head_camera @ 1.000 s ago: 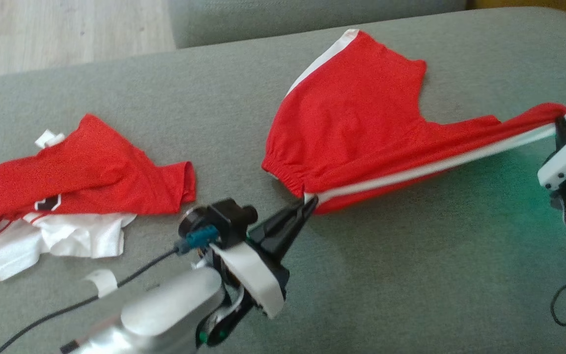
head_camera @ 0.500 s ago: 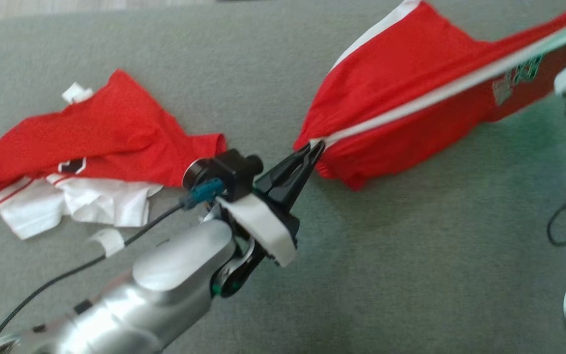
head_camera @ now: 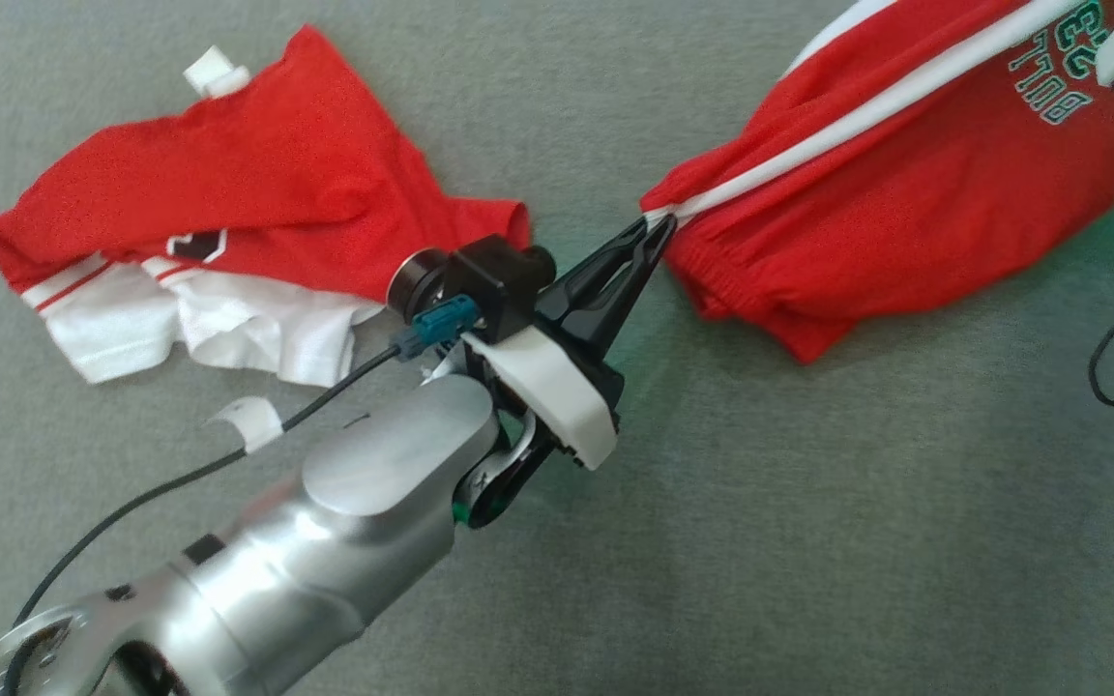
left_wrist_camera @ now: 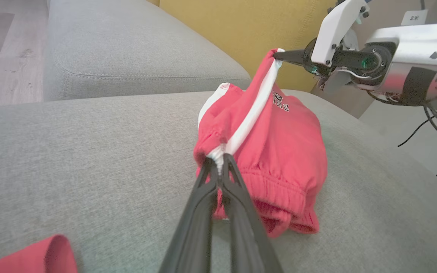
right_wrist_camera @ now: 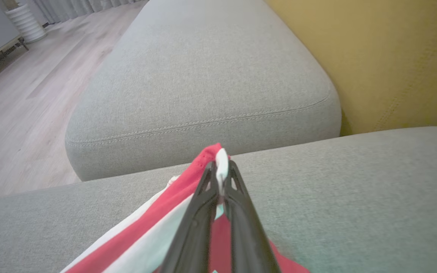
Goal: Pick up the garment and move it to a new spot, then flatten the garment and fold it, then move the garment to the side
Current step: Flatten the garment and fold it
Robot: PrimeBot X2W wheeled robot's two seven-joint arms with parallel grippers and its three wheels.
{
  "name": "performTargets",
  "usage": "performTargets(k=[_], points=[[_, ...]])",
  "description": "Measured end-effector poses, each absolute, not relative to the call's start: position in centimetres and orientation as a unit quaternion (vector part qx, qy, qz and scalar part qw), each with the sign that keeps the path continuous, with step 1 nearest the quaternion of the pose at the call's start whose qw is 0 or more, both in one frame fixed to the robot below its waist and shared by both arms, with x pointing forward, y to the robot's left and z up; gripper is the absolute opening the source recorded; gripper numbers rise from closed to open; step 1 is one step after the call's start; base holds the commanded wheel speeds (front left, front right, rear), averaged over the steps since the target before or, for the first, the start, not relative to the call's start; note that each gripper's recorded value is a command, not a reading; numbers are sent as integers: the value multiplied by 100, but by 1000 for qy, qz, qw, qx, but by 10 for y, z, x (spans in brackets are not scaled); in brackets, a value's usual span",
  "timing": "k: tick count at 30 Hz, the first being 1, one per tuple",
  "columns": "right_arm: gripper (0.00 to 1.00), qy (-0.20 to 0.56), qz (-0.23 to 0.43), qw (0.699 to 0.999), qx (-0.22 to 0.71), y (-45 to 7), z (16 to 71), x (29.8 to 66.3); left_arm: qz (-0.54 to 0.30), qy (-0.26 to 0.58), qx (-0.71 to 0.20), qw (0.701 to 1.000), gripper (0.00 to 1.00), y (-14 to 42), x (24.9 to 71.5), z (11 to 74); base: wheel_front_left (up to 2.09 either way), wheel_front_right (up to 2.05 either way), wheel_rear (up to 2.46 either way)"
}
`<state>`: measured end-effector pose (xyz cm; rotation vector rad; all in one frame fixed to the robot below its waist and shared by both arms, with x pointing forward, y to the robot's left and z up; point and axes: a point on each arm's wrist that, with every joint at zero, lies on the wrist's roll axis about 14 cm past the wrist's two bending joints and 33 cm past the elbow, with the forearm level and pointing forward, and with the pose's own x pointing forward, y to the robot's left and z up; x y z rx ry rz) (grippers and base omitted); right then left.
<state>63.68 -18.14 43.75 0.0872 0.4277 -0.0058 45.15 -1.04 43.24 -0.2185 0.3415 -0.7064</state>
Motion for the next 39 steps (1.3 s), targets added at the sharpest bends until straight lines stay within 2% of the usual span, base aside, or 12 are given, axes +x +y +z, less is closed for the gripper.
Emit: performTargets(k=[9, 10, 11, 12, 18, 26, 39], points=[[0, 230, 16, 972, 32, -156, 409, 651, -334, 177, -107, 920, 0, -6, 456, 419, 0, 0, 0], [100, 231, 17, 972, 26, -156, 407, 652, -333, 180, -106, 919, 7, -5, 456, 417, 0, 0, 0], [100, 232, 16, 972, 21, -157, 405, 653, -332, 182, -104, 920, 50, -4, 457, 415, 0, 0, 0], [100, 232, 13, 973, 19, -160, 403, 653, -330, 182, -104, 920, 100, -4, 458, 414, 0, 0, 0], [100, 204, -1, 978, 32, -168, 415, 659, -328, 184, -98, 921, 100, -4, 460, 412, 0, 0, 0], [100, 130, -7, 991, 43, -178, 463, 659, -312, 151, -90, 934, 100, 0, 470, 432, 0, 0, 0], [100, 6, 17, 998, 65, -170, 553, 624, -229, 42, -98, 967, 100, 37, 483, 504, 0, 0, 0]])
